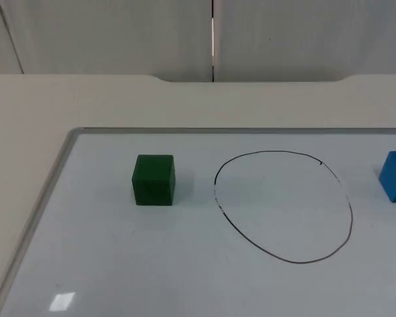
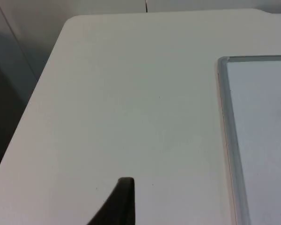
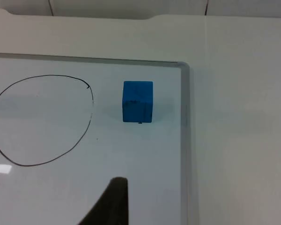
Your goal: Push the two cubes into the marked area.
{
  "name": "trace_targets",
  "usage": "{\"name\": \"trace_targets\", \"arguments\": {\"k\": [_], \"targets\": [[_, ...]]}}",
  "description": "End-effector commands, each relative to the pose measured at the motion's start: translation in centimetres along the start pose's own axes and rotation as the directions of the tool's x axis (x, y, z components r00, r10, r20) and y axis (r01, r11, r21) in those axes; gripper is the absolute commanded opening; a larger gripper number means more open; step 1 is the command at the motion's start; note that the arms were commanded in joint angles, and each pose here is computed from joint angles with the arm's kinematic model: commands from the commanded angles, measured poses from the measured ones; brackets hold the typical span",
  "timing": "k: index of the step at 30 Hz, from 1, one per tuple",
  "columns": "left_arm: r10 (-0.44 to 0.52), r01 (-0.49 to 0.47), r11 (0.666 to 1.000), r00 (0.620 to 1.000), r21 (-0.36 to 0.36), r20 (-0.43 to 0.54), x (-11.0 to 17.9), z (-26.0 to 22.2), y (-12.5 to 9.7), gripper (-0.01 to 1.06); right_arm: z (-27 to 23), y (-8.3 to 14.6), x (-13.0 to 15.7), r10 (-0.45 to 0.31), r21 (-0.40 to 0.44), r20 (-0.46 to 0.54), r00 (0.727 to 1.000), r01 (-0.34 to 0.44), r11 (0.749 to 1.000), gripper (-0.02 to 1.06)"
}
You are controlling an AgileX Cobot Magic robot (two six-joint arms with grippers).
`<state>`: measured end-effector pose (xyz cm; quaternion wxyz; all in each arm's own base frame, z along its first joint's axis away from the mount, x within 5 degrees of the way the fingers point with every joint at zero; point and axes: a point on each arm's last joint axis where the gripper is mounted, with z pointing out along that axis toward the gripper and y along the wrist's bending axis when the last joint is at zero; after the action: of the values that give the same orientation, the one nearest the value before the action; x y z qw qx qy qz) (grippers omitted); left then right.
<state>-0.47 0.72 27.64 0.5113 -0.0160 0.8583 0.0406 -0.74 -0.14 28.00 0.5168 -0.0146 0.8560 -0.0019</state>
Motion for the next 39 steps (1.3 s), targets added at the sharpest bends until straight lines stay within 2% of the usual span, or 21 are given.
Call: {"name": "trace_targets", "arguments": {"k": [1,10,22,32,34,36,37,39], "targets": [[-0.005,0.005,1.0,1.0,0.0,-0.021,0.0,0.4,-0.1,1.05,0.0,0.0,0.0,-0.007,0.007,0.008,1.0,0.007,1.0,1.05],[0.005,-0.006,1.0,0.992,-0.001,-0.125,-0.8,1.8,-0.1,1.05,0.0,0.0,0.0,-0.003,0.007,0.008,1.0,0.003,1.0,1.05],[0.0,0.001,1.0,0.992,0.009,-0.13,-0.9,1.9,-0.2,1.05,0.0,0.0,0.0,-0.003,0.007,0.008,1.0,0.003,1.0,1.05],[-0.007,0.009,1.0,0.996,0.023,-0.088,-2.4,2.2,-0.4,1.03,0.0,0.0,0.0,-0.004,0.008,0.008,1.0,0.004,1.0,1.05],[-0.011,0.015,0.999,0.994,0.034,-0.107,-2.8,2.8,-0.5,0.98,0.0,0.0,0.0,-0.004,0.008,0.008,1.0,0.004,1.0,1.05],[-0.016,0.021,0.999,0.993,0.046,-0.115,-3.2,3.4,-0.7,0.89,0.0,0.0,0.0,-0.004,0.008,0.008,1.0,0.004,1.0,1.05],[-0.016,0.021,0.999,0.993,0.046,-0.115,-3.2,3.4,-0.7,0.89,0.0,0.0,0.0,-0.004,0.008,0.008,1.0,0.004,1.0,1.05],[-0.021,0.027,0.998,0.994,0.054,-0.104,-3.7,4.0,-0.8,0.78,0.0,0.0,0.0,-0.004,0.008,0.008,1.0,0.004,1.0,1.05]]}}
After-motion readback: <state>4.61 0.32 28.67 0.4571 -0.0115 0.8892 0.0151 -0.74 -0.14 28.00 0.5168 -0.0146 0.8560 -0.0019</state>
